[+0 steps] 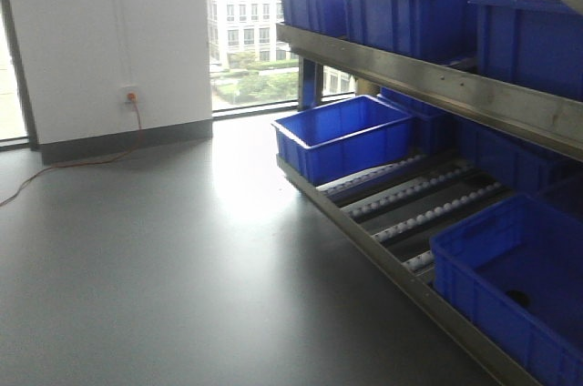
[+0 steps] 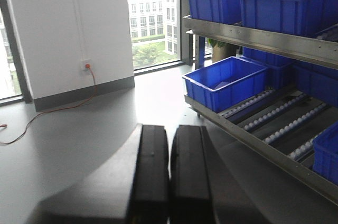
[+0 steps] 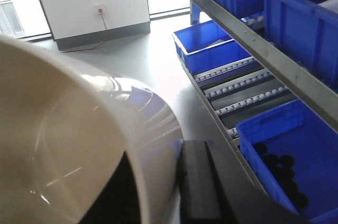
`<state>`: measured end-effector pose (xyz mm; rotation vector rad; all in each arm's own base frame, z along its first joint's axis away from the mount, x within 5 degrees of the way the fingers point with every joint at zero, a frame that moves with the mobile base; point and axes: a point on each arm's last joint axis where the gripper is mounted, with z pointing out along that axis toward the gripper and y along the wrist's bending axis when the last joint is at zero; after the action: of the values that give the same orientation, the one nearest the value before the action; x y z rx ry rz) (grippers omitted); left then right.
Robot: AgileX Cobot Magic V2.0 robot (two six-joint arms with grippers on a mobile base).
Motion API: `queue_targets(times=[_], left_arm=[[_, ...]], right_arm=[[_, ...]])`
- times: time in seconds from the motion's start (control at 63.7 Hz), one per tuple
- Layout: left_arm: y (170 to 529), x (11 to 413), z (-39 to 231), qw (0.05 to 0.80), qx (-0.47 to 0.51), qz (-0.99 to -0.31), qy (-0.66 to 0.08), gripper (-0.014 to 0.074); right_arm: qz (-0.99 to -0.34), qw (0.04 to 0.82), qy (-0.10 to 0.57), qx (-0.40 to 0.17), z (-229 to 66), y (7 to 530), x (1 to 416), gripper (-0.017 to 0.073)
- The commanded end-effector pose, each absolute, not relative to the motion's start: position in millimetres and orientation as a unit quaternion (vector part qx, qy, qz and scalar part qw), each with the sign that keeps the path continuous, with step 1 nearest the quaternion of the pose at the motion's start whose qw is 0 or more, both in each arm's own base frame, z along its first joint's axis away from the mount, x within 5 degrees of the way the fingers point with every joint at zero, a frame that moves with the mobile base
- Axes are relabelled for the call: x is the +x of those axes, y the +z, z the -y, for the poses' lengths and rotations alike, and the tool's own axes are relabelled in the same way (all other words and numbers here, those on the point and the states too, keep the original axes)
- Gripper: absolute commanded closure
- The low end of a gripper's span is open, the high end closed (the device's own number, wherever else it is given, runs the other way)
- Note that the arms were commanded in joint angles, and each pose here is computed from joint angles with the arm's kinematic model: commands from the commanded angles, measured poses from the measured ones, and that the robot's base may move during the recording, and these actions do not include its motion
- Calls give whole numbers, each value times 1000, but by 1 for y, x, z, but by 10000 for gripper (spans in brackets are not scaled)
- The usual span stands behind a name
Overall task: Move white bin to right shelf second layer
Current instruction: 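Turn and drive the base up to the roller-track shelf rack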
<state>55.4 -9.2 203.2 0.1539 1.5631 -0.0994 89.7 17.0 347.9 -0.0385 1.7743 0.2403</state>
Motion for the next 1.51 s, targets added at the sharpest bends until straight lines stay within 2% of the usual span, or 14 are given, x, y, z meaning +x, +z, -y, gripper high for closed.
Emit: queue_targets(times=[0.0, 1.491], left_arm=[[199, 56, 9, 728, 63, -681, -49, 509], [199, 56, 9, 728, 63, -681, -49, 509]], right_arm=[[-733, 672, 109, -15, -17, 366, 91, 504], [-733, 672, 109, -15, -17, 366, 91, 504]])
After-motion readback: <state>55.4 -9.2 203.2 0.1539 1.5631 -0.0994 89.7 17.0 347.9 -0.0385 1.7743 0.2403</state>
